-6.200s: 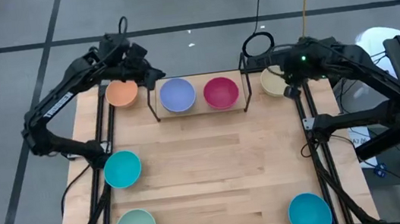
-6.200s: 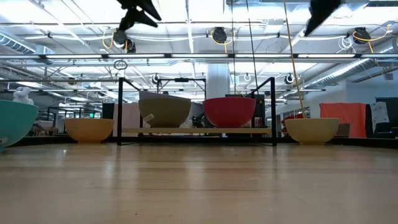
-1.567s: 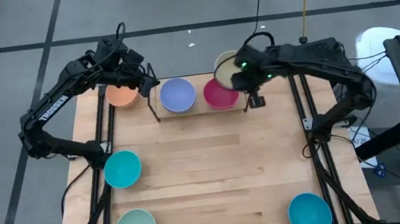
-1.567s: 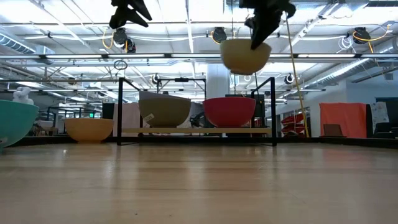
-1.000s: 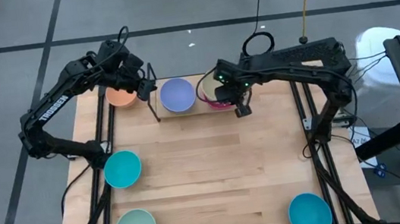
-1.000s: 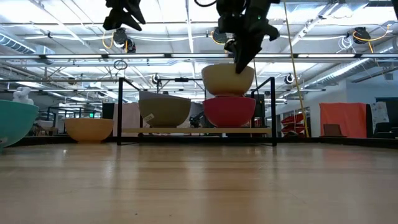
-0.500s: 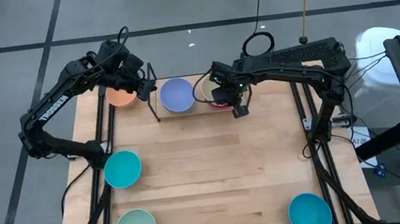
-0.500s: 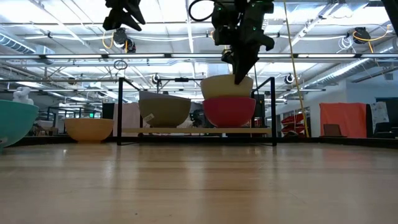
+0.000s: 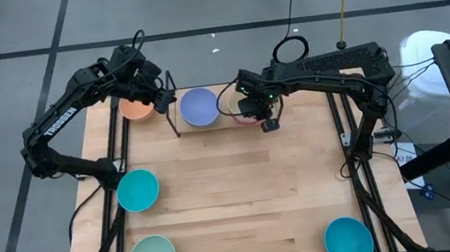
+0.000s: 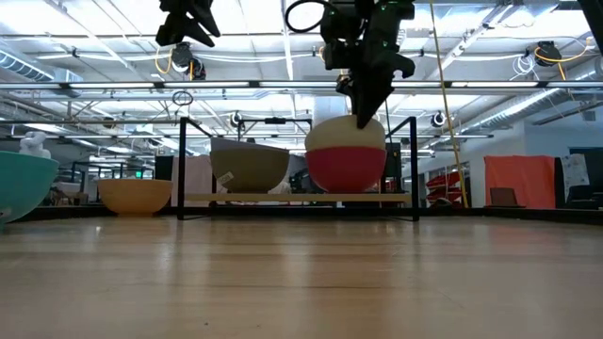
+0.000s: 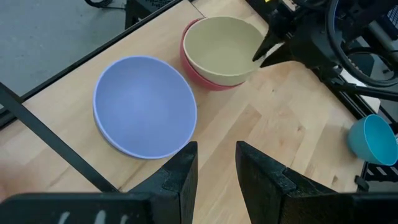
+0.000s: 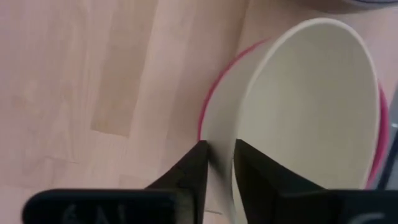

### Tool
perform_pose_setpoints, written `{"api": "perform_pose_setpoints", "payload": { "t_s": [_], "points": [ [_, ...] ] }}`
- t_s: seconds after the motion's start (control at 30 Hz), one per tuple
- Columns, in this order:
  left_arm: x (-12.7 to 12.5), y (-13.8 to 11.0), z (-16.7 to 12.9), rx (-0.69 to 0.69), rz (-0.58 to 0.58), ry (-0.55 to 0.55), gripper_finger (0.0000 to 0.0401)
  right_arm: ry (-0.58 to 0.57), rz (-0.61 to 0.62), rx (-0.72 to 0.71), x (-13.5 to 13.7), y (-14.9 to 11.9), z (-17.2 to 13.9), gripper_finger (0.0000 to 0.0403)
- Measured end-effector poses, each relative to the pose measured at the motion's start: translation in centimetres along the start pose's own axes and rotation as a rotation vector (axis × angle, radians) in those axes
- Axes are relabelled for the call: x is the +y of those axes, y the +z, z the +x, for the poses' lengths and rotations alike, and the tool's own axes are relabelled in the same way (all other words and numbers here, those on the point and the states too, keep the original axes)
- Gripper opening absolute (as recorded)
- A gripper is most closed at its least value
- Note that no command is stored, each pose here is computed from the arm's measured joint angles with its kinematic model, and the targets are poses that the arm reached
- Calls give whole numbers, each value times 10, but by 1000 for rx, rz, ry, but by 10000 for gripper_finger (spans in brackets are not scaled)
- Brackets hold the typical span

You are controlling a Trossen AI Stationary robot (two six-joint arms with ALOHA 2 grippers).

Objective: Place and stack bowls onto a shelf
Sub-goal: Stack the brown bowl on top of the pink bowl on the shelf

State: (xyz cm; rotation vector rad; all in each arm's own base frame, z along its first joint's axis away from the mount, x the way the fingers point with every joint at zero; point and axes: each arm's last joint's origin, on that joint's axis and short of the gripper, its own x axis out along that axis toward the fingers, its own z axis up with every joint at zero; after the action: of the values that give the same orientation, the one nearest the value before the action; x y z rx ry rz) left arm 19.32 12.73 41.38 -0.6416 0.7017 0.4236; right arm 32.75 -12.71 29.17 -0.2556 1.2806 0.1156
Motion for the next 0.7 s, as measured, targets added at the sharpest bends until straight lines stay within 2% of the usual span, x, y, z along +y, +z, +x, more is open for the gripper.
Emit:
{"api": "perform_pose_setpoints", "payload": {
  "t_s": [0.23, 0.33, 0.53, 0.7],
  "points": [
    [1, -2, 0, 18, 1, 6, 113, -159, -84, 103, -4, -2, -3, 120],
    [1, -2, 0, 22, -1, 7, 113, -208, -93, 106, -3, -1, -7, 131],
    [1, -4, 0, 38, -5, 11, 113, -222, -107, 82, 3, 0, -18, 134],
    [1, -5, 0, 48, -8, 15, 113, -234, -121, 2, 11, 3, -32, 130]
  ]
}}
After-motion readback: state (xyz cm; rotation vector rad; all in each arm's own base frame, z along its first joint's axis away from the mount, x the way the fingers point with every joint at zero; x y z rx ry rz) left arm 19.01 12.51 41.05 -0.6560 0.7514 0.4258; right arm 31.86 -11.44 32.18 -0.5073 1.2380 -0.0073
